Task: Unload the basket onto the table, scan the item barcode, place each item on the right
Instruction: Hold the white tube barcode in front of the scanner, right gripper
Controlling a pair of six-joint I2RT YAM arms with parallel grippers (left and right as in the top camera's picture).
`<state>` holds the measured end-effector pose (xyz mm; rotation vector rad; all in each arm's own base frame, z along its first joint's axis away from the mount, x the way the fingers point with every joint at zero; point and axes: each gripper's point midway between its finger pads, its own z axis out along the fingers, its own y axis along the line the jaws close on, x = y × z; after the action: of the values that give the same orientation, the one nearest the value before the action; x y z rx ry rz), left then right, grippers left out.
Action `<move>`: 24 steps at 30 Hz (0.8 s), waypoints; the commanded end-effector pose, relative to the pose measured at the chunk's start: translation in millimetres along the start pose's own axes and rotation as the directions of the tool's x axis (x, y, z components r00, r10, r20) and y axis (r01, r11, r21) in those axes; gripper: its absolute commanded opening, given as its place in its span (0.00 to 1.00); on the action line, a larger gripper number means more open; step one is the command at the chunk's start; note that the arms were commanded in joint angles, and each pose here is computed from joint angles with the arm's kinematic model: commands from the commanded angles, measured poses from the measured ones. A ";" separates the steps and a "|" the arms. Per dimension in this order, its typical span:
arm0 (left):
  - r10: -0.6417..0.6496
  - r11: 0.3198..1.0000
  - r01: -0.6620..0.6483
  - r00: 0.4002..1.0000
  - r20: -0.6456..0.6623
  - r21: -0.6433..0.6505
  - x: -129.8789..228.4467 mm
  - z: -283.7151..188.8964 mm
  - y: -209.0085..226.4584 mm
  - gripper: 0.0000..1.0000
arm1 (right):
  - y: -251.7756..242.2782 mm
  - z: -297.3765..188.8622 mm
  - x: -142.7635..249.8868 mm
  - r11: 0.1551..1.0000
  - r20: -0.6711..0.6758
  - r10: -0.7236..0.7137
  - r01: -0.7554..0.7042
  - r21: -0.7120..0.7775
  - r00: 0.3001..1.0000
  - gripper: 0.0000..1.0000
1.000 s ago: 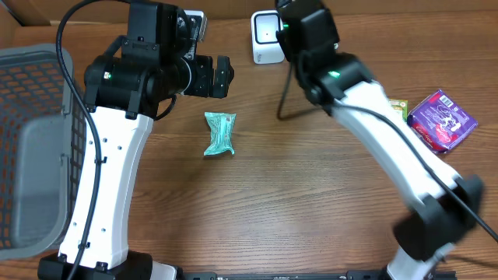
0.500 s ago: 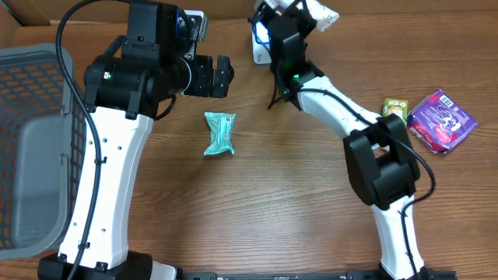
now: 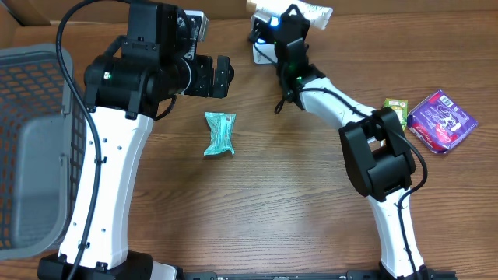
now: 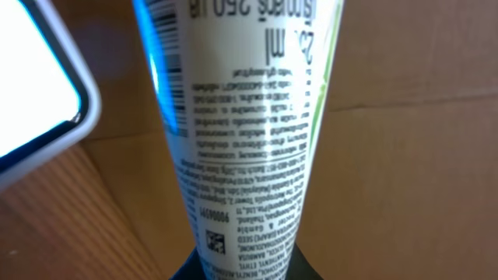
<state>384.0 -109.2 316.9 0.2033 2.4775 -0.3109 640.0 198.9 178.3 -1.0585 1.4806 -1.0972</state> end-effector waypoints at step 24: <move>0.011 1.000 -0.011 1.000 -0.005 0.007 -0.3 2.9 -1.1 1.00 | 51.7 22.5 1.0 1.000 0.061 0.002 -0.004 0.023 0.998 0.04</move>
<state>384.0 -109.2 316.9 0.2038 2.4774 -0.3107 653.6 203.8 100.5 -1.1408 1.4412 -1.0767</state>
